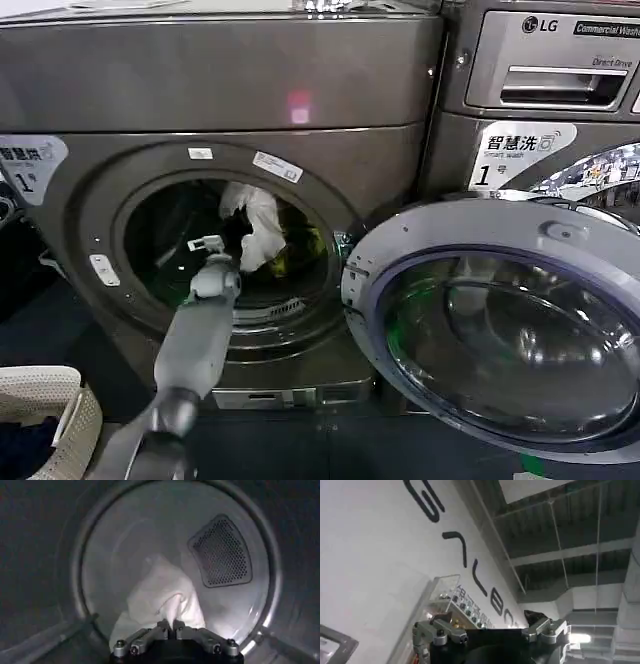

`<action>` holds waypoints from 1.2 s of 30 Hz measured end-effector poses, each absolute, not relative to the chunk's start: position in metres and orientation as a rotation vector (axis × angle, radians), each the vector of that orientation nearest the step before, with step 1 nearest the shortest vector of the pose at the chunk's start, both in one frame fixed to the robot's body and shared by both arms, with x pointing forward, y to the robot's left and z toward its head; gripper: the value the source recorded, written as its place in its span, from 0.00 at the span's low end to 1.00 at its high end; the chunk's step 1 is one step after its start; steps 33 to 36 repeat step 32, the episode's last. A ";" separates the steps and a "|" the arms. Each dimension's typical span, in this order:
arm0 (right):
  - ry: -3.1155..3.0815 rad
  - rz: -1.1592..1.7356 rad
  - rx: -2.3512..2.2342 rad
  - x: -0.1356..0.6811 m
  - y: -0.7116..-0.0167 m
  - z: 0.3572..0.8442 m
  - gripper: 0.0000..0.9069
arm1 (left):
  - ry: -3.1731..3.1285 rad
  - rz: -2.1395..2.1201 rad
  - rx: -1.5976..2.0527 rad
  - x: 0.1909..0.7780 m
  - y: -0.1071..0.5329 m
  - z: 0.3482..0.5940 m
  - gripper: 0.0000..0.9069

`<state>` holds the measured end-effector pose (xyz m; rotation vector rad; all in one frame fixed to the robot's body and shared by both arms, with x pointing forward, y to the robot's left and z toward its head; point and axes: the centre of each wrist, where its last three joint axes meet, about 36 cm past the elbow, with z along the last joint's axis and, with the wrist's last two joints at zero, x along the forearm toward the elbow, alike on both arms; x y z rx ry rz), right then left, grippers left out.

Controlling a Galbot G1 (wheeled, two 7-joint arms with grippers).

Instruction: Grasp the clothes from the dryer.

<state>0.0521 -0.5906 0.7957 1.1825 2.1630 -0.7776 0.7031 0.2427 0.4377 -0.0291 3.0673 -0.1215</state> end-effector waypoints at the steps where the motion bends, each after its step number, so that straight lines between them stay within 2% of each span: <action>1: 2.158 -0.779 1.180 0.051 -0.590 0.796 1.00 | 3.064 -0.118 -0.038 0.700 0.242 0.436 0.00; 20: 2.126 -0.782 1.175 0.045 -0.588 0.798 1.00 | 3.028 -0.064 -0.038 0.675 0.231 0.429 0.00; 36: 2.119 -0.794 1.181 0.040 -0.589 0.802 1.00 | 3.021 -0.042 -0.004 0.676 0.228 0.436 0.00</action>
